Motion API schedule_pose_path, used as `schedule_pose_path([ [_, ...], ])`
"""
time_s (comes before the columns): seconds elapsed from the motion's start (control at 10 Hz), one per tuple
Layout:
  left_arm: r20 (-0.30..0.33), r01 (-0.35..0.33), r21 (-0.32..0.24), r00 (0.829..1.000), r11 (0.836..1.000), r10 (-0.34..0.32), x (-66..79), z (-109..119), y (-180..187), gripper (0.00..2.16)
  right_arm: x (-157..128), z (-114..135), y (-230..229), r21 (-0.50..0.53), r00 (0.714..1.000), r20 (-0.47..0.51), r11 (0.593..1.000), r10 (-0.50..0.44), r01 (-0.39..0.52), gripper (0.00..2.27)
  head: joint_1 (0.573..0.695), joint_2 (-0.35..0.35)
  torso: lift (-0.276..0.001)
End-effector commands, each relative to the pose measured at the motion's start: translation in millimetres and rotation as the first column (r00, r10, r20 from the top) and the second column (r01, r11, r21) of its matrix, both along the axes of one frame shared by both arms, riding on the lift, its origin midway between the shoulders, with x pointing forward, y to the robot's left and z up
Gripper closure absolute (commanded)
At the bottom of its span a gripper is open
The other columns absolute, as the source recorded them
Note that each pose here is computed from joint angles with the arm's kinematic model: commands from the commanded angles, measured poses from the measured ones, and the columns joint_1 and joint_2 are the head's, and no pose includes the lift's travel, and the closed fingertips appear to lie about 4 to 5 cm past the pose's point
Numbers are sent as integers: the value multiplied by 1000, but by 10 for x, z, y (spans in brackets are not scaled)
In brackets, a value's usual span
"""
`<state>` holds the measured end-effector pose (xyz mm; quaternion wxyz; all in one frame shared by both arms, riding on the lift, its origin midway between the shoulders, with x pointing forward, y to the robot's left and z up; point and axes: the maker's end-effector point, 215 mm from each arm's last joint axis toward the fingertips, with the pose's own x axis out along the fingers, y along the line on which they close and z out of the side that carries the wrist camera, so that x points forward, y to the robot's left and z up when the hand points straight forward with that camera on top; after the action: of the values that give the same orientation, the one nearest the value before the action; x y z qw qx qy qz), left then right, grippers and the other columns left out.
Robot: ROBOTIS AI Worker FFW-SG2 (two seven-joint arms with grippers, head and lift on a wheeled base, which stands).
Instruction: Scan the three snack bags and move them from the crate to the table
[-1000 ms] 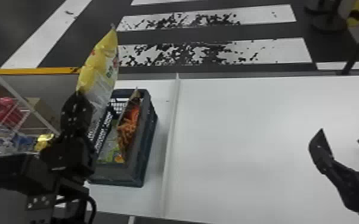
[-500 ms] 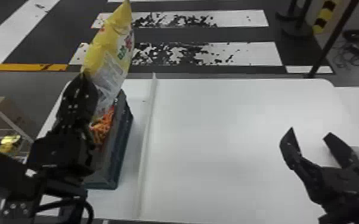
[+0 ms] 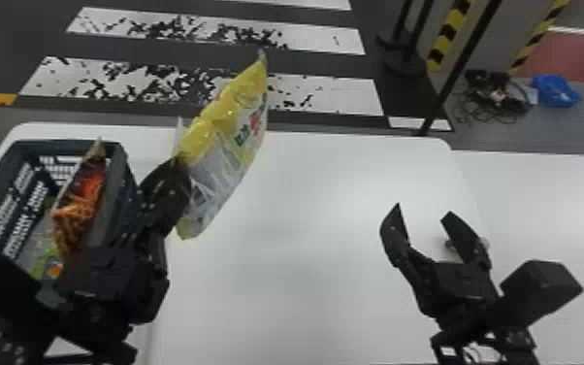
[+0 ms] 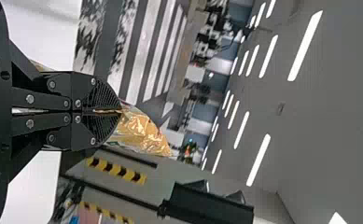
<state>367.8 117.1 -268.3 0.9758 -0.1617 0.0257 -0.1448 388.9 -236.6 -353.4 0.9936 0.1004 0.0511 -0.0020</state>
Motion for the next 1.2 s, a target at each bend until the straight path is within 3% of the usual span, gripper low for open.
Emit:
schedule_pose_path([
  [0.0,-87,93,-63,991,994,-98,-69,-300,-291,2142,19,30,-4,3,1000,7,1000,-5,5,90,695,-176,-62],
  [0.1,-148,177,-141,969,974,-197,-133,-495,-506,2142,20,39,-3,4,1000,9,1000,-6,6,90,695,-197,-62],
  [0.2,-199,308,-273,909,911,-366,-272,-723,-783,2142,20,39,-3,4,1000,9,1000,-6,6,90,695,-238,-62],
  [0.3,-264,366,-350,845,862,-465,-394,-988,-994,2142,23,42,32,8,1000,10,1000,0,0,90,695,-287,-62],
  [0.5,-307,349,-395,822,850,-480,-381,-1310,-1050,2142,71,56,113,13,1000,10,1000,15,-16,90,695,-330,-62],
  [0.6,-314,356,-422,805,834,-503,-327,-1494,-1097,2142,87,67,157,12,1000,11,1000,25,-25,90,695,-328,-62],
  [0.7,-345,365,-460,766,809,-542,-312,-1735,-1200,2142,100,115,207,8,999,16,999,40,-40,90,695,-331,-62],
  [0.8,-371,369,-458,748,809,-551,-293,-1924,-1295,2142,77,148,207,5,999,15,999,42,-42,90,695,-332,-62],
  [1.1,-394,408,-378,742,831,-543,-181,-2111,-1535,2142,1,172,180,-4,999,11,999,45,-45,90,695,-350,-62],
])
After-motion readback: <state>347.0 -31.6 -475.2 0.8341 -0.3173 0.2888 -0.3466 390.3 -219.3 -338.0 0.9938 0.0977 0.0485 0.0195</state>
